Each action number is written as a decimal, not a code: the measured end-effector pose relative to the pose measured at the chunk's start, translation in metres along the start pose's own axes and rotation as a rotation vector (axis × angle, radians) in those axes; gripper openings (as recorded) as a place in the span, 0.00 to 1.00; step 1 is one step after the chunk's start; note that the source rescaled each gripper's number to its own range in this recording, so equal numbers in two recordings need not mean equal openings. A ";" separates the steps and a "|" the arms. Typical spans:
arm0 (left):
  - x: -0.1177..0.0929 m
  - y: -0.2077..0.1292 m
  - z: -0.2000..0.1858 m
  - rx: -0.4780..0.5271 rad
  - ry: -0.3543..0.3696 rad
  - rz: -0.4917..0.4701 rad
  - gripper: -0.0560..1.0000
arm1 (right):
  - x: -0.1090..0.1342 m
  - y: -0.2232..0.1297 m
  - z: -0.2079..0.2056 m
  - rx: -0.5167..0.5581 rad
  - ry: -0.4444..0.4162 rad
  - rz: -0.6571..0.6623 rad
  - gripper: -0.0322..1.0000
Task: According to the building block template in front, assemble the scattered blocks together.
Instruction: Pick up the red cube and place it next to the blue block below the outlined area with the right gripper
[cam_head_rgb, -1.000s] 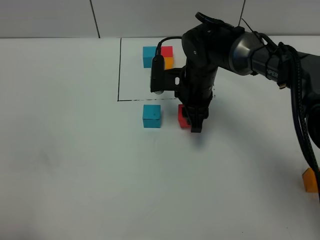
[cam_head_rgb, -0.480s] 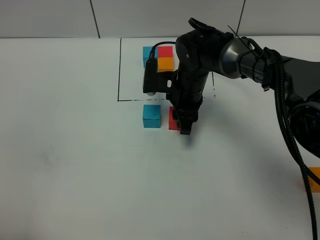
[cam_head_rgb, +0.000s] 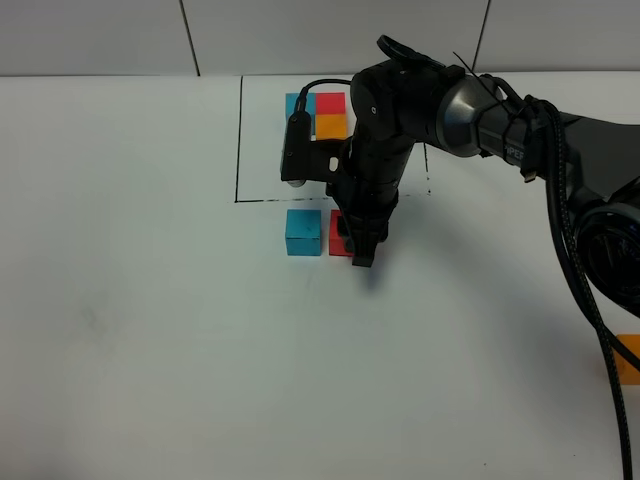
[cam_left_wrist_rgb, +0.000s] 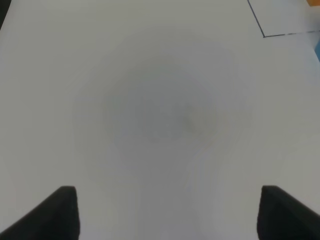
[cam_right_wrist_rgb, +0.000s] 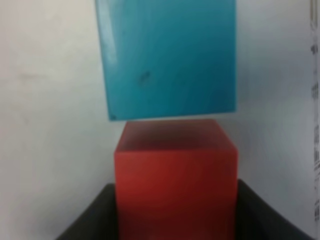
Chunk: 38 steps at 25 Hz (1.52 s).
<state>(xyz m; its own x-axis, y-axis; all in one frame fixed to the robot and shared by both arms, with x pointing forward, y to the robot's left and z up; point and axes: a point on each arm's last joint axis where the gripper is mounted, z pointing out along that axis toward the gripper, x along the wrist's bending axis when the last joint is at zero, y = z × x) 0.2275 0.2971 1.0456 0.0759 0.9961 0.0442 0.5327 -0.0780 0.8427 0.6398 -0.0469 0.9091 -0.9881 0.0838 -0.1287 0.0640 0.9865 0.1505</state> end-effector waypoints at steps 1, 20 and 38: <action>0.000 0.000 0.000 0.000 0.000 0.000 0.68 | 0.000 0.000 0.000 0.000 0.000 -0.001 0.05; 0.000 0.000 0.000 0.000 0.000 0.000 0.68 | -0.001 0.002 0.002 -0.016 -0.011 0.004 0.05; 0.000 0.000 0.000 0.000 0.000 0.000 0.68 | -0.001 0.001 0.004 -0.007 0.006 -0.014 0.05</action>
<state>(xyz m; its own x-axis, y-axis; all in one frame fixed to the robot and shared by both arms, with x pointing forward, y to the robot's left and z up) 0.2275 0.2971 1.0456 0.0759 0.9961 0.0442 0.5327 -0.0780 0.8427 0.6410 -0.0452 0.9053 -0.9897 0.0694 -0.1251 0.0495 0.9866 0.1554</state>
